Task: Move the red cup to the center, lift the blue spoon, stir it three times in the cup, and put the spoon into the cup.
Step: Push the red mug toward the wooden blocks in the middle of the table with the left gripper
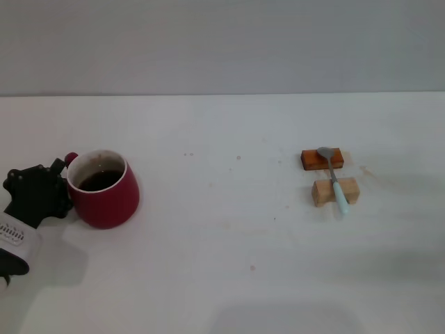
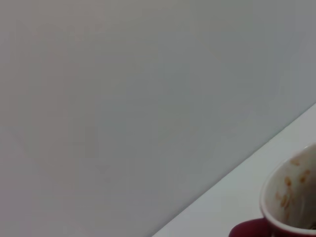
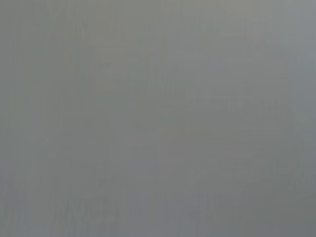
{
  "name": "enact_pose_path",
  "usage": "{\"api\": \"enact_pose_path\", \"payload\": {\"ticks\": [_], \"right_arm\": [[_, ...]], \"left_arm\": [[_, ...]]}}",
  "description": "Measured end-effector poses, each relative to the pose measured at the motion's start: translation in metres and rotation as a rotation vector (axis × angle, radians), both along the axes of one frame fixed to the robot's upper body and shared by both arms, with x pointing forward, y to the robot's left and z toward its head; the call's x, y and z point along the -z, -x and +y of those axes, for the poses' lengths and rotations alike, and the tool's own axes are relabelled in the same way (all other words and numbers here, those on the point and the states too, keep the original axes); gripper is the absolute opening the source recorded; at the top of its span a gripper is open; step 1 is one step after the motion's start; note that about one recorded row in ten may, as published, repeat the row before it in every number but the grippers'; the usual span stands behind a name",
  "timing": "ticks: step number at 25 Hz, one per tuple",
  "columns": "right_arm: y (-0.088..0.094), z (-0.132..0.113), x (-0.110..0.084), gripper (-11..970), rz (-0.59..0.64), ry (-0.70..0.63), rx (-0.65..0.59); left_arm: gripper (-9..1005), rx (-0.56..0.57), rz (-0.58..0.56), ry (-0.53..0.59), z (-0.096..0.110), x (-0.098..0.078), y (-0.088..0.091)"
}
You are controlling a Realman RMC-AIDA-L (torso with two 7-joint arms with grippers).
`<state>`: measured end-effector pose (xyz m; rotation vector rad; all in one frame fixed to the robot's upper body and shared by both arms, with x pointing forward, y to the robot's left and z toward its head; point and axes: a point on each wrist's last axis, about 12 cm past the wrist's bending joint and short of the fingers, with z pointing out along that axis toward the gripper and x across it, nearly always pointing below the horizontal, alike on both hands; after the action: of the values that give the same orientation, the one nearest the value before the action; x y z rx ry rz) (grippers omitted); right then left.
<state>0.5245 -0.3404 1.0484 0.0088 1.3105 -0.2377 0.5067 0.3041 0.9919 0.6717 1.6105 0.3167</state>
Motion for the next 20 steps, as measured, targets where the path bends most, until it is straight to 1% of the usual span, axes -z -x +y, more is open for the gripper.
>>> {"api": "enact_pose_path", "payload": {"ticks": [2,6,8,11,13,14,17,18,20], "right_arm": [[0.0,0.0,0.0,723,0.0,0.001,-0.001],[0.0,0.0,0.0,723,0.001,0.001,-0.003],[0.0,0.0,0.0,723,0.001,0.001,-0.003],[0.0,0.001,0.0,723,0.001,0.001,-0.004],[0.0,0.001,0.0,723,0.001,0.001,-0.004],[0.0,0.001,0.0,723,0.001,0.001,-0.003],[0.001,0.001,0.001,723,0.002,0.001,-0.003],[0.001,0.001,0.001,723,0.002,0.001,-0.002],[0.001,0.001,0.001,723,0.0,0.001,-0.002]], "left_arm": [[5,0.0,0.0,0.0,0.0,0.0,0.0],[4,0.041,-0.003,0.008,-0.01,0.0,-0.001],[4,0.041,-0.003,0.008,-0.01,0.0,-0.001],[4,0.078,-0.006,0.018,-0.019,-0.001,-0.002],[4,0.078,-0.006,0.018,-0.019,-0.001,-0.002],[4,0.098,-0.008,0.024,-0.024,-0.001,-0.001],[4,0.12,-0.009,0.029,-0.029,-0.002,-0.001],[4,0.146,-0.012,0.037,-0.036,-0.002,-0.001],[4,0.158,-0.013,0.044,-0.04,-0.002,-0.001]]}}
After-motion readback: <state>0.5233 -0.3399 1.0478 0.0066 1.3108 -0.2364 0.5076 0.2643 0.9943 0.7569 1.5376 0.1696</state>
